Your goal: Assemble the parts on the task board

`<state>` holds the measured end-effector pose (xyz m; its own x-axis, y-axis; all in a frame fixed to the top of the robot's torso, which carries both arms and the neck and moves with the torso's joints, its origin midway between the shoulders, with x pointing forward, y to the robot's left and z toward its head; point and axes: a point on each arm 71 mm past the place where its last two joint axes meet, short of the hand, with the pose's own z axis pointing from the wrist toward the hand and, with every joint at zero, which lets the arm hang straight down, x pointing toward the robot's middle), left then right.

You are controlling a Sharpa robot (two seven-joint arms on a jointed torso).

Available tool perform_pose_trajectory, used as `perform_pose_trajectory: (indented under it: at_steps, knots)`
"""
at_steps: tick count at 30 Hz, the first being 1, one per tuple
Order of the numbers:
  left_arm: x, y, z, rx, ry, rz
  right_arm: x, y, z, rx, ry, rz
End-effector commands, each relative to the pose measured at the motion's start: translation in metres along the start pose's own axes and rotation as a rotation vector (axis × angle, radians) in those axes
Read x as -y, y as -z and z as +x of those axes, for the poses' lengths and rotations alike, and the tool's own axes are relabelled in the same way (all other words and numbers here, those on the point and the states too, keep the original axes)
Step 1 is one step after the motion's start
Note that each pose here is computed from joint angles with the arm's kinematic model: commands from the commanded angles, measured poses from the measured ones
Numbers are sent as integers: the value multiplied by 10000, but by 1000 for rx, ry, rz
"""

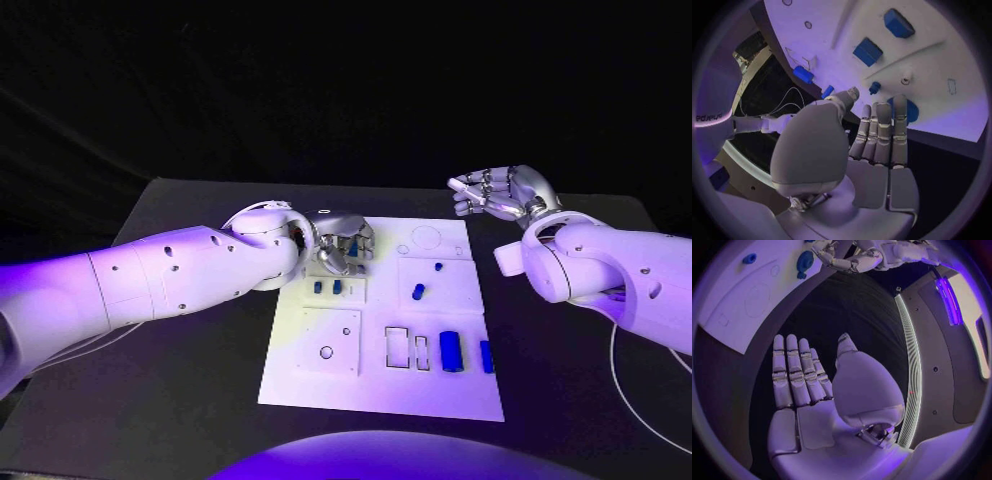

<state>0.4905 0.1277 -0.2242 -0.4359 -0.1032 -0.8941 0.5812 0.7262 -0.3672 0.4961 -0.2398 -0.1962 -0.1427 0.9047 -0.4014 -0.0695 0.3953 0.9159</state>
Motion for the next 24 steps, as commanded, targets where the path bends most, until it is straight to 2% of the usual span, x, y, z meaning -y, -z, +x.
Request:
perform_pose_trajectory:
  at_steps: [1,6,12,24]
  knots:
    - [18,-22,56,-78,-39,1,-8,-1,19,-16,1,-10]
    - [10,-45,68,-91,-44,-9,-9,-1,20,-16,2,-10]
    - [-13,-61,59,-80,-39,-17,-10,-1,23,-17,2,-11]
    - [15,-99,62,-80,-22,-13,-13,-3,31,-19,2,-12]
